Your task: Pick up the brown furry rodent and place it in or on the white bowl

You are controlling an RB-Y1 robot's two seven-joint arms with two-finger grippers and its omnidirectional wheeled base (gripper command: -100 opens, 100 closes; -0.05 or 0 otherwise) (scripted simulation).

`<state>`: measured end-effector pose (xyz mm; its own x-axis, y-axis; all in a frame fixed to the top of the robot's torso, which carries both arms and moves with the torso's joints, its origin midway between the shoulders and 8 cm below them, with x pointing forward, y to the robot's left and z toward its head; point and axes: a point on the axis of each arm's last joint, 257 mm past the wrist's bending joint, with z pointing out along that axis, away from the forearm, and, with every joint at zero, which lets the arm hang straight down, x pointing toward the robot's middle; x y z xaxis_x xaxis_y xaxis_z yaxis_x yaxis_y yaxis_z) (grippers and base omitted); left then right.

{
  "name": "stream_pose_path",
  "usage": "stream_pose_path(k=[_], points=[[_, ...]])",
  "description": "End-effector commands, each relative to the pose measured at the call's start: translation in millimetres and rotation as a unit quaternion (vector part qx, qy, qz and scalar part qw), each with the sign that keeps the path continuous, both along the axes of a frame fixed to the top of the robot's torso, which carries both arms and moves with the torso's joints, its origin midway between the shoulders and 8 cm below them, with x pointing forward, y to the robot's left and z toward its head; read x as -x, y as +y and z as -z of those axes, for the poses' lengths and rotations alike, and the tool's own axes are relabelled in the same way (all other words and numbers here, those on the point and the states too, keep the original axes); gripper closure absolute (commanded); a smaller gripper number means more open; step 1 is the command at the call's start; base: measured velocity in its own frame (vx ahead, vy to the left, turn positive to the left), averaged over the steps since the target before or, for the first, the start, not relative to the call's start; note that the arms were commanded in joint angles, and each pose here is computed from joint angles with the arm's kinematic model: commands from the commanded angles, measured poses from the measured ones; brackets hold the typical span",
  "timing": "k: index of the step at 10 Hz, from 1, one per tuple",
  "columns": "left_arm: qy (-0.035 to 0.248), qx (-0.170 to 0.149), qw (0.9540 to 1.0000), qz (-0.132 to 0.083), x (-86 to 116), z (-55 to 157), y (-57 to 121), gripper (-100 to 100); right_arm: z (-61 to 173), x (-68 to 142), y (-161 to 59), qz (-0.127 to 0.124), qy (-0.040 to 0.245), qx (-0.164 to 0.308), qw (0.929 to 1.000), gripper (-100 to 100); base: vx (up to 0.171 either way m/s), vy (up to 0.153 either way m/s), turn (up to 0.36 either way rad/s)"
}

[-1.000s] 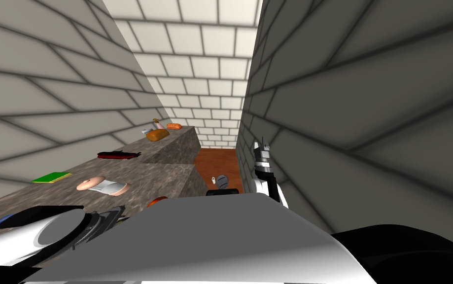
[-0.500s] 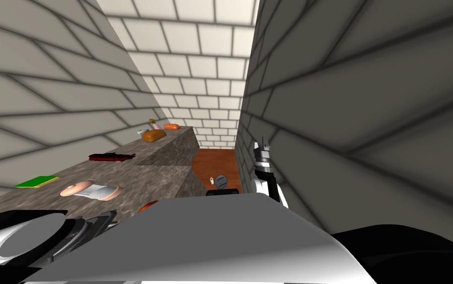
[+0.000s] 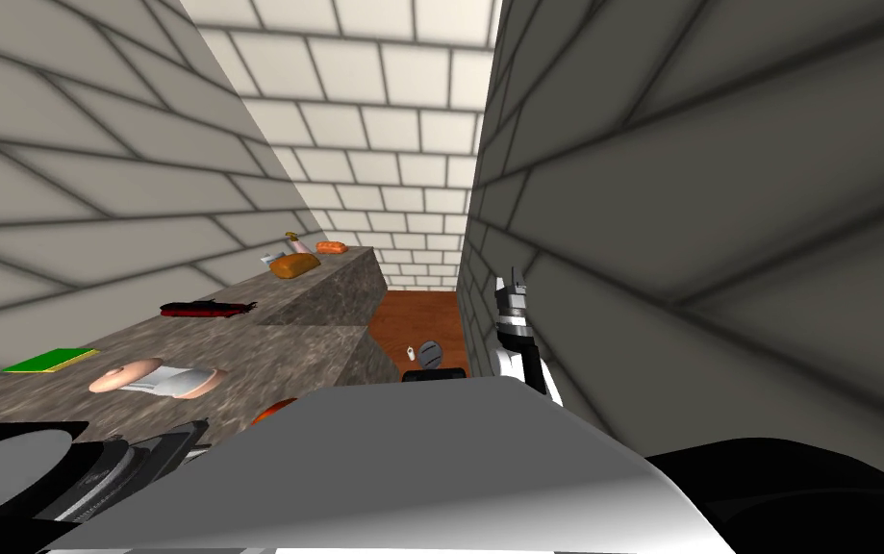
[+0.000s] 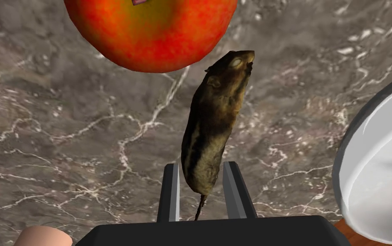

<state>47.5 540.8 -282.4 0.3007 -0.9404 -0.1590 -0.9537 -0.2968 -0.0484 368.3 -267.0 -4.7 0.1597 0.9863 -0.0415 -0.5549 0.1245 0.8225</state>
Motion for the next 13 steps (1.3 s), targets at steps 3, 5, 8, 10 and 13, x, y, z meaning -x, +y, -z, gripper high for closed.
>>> stream_pose_path(k=[3, 5, 8, 10, 13], points=[[0.001, 0.008, 1.0, -0.001, 6, -17, -4.3, 100, 0, 0, 0, 0.0, 0.0, 0.0, 1.0, 0, 0.016, -0.032, 0.005], [-0.001, 0.009, 0.9999, 0.008, 8, -28, -9.4, 100, 0, 0, 0, 0.0, 0.0, 0.0, 1.0, 0, -0.007, -0.014, 0.043], [-0.01, 0.003, 0.9994, 0.033, 5, -42, -18.8, 100, 0, 0, 0, 0.0, 0.0, 0.0, 1.0, 0, -0.074, 0.017, 0.1], [-0.017, -0.002, 0.9986, 0.049, 2, -50, -24.0, 100, 0, 0, 0, 0.0, 0.0, 0.0, 1.0, 0, -0.115, 0.011, 0.121], [-0.028, -0.011, 0.9968, 0.074, -3, -63, -32.9, 100, 0, 0, 0, 0.0, 0.0, 0.0, 1.0, 0, -0.156, 0.015, 0.135]])
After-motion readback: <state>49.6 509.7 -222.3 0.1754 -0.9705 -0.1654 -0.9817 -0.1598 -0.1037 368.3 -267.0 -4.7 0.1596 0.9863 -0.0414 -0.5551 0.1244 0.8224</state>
